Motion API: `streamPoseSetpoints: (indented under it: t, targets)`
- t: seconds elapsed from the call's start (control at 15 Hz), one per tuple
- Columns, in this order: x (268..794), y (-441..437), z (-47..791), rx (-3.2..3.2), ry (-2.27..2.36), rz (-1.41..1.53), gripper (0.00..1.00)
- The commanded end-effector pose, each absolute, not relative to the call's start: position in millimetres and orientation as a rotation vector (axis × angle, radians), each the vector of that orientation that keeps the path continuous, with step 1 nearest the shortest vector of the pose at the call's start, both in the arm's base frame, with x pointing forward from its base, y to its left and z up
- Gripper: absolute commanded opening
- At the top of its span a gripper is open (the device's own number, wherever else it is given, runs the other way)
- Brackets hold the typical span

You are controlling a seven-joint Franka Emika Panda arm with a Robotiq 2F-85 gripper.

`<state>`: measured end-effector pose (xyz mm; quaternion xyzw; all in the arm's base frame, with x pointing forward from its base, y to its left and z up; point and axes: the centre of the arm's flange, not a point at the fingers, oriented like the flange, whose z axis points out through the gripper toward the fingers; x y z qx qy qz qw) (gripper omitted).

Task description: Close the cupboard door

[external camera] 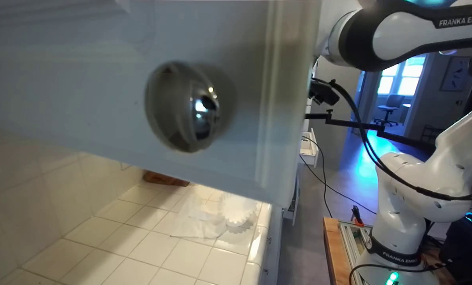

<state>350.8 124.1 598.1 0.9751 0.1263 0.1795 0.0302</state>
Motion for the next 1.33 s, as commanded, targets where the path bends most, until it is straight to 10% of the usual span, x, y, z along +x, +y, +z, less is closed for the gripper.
streamPoseSetpoints:
  t: [0.0,0.87,1.27]
  targets:
    - [303.3,81.9,645.8,2.976,0.371,0.819,1.00]
    - [257.4,-17.6,750.1,2.781,-0.340,1.595,1.00]
    - [220.1,-35.0,774.7,2.776,-0.289,1.472,1.00]
